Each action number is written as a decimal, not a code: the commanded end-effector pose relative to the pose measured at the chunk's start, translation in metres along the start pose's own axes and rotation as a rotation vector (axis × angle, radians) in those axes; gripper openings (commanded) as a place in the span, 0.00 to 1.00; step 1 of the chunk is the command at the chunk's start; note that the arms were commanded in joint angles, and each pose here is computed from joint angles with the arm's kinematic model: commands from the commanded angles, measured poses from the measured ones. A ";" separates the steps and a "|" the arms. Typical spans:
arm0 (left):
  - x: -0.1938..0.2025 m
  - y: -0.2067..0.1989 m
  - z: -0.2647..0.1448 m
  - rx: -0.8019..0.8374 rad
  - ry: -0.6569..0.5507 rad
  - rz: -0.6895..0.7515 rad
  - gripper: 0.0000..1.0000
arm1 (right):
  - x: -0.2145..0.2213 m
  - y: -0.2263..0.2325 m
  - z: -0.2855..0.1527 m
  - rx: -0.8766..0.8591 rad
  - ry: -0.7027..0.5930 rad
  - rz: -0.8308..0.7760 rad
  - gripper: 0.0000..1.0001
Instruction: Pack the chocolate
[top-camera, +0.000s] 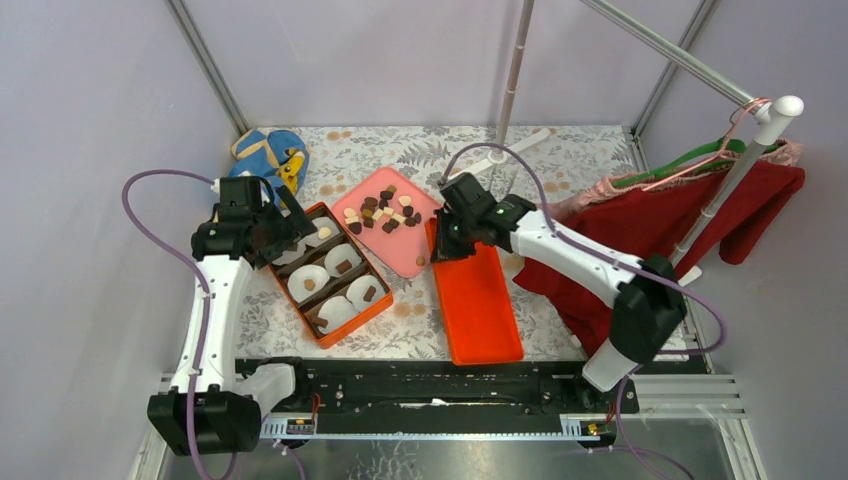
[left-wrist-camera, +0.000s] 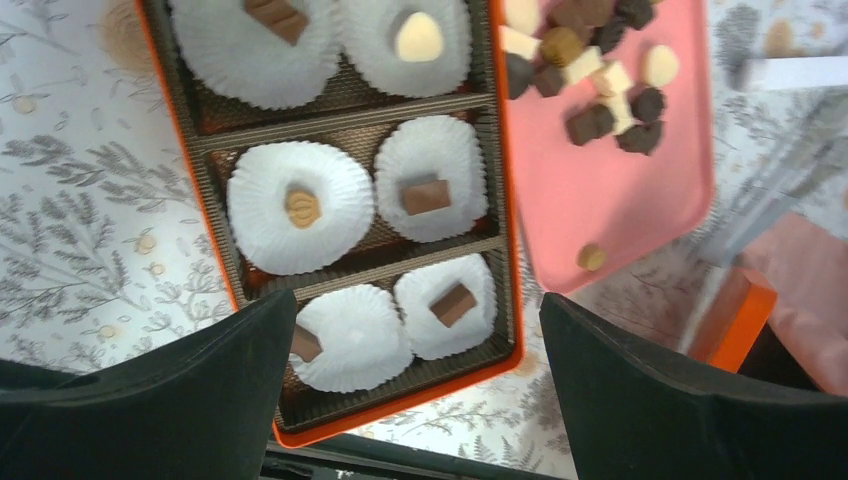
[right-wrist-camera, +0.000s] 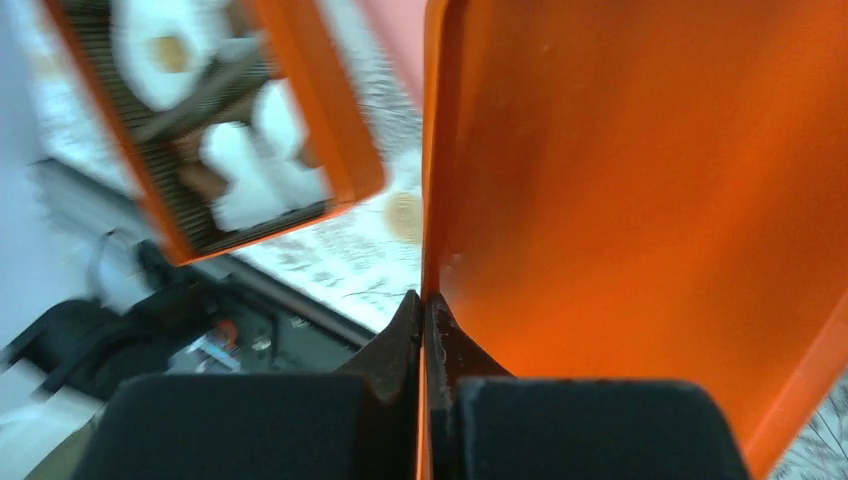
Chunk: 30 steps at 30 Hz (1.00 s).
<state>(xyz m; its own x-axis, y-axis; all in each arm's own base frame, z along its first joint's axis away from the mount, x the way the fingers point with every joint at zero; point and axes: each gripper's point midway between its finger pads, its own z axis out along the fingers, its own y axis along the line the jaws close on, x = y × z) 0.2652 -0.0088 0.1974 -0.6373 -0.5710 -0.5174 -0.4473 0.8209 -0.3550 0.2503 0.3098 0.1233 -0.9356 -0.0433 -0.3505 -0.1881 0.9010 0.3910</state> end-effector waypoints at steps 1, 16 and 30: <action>-0.022 -0.042 -0.025 0.176 -0.025 0.050 0.99 | -0.027 0.072 -0.074 -0.325 -0.108 -0.145 0.00; -0.016 -0.116 -0.069 0.610 0.028 0.017 0.99 | -0.054 0.153 -0.134 -0.725 -0.230 -0.313 0.00; -0.001 -0.167 -0.074 0.730 0.025 -0.038 0.99 | -0.056 0.128 -0.103 -0.508 -0.169 -0.292 0.00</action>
<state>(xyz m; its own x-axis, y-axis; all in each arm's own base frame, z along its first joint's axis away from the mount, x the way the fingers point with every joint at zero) 0.2806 -0.1284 0.2943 -0.6886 -0.5696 -0.4488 0.0123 0.6097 -0.7926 0.2440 0.3765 0.2502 -0.8154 -0.1720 -0.5528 -0.5406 0.5678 0.6207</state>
